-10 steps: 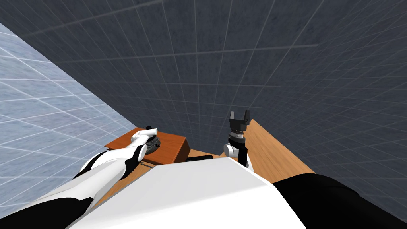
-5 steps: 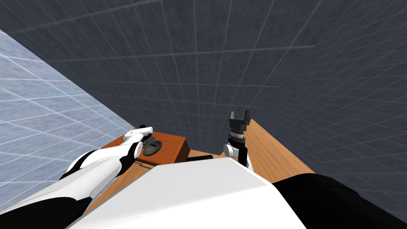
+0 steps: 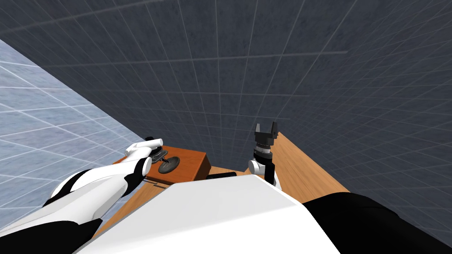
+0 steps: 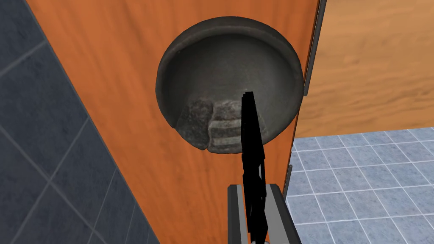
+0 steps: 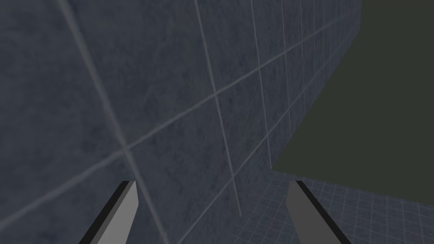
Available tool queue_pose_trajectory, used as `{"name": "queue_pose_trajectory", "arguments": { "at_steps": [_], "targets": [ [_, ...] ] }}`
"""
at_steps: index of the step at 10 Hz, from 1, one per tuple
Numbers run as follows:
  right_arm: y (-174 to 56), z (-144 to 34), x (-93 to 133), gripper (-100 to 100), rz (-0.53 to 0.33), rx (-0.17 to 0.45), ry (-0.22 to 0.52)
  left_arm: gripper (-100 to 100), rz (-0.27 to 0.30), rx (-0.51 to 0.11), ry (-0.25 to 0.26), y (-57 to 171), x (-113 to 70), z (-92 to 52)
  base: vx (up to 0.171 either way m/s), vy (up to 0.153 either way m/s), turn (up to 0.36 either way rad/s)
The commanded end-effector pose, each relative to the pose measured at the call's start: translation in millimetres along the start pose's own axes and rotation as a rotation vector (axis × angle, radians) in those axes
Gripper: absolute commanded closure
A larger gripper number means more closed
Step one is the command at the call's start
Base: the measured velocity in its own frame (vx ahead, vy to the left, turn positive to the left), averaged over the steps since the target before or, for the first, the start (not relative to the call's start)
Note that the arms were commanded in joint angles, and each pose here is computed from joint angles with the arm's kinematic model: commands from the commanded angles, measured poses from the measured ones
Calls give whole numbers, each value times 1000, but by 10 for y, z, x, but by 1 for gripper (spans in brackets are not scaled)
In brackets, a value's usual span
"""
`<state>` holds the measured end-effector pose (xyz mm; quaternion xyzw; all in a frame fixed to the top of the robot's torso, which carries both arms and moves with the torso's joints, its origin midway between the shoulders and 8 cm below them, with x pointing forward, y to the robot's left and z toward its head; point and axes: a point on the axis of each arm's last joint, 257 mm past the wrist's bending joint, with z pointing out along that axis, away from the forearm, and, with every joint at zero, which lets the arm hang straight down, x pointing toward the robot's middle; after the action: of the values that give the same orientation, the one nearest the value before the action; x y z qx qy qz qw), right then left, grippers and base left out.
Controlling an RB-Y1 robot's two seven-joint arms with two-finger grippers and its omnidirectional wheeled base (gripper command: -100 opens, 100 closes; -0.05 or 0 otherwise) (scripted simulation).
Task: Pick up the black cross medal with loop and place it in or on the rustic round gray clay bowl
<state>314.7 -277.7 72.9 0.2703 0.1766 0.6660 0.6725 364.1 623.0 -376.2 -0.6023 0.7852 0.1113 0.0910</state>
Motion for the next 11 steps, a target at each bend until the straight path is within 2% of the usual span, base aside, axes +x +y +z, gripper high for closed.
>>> {"name": "queue_pose_trajectory", "arguments": {
  "at_steps": [1, 2, 3, 7, 8, 9, 11],
  "targets": [
    [0, 0, 0, 0, 0, 0, 0, 100, -4, 2, 6, 71, -127, -89, 4, 11, -42],
    [0, 0, 0, 0, 0, 0, 0, 100, -6, 0, 6, 43, -84, -57, 3, 10, -2],
    [0, 0, 0, 0, 0, 0, 0, -100, -4, 1, 5, 47, -103, -67, 0, 0, 0],
    [0, 0, 0, 0, 0, 0, 0, -100, -4, 1, 4, 46, -102, -67, 0, 0, 0],
    [0, 0, 0, 0, 0, 0, 0, 0, -4, 1, 4, 46, -102, -67, 0, 0, 0],
    [0, 0, 0, 0, 0, 0, 0, -100, -1, 4, -3, 53, -268, -244, -5, -55, 6],
    [0, 0, 0, 0, 0, 0, 0, -100, 7, 34, -35, -69, -370, -347, -6, -48, 13]
  ]
}}
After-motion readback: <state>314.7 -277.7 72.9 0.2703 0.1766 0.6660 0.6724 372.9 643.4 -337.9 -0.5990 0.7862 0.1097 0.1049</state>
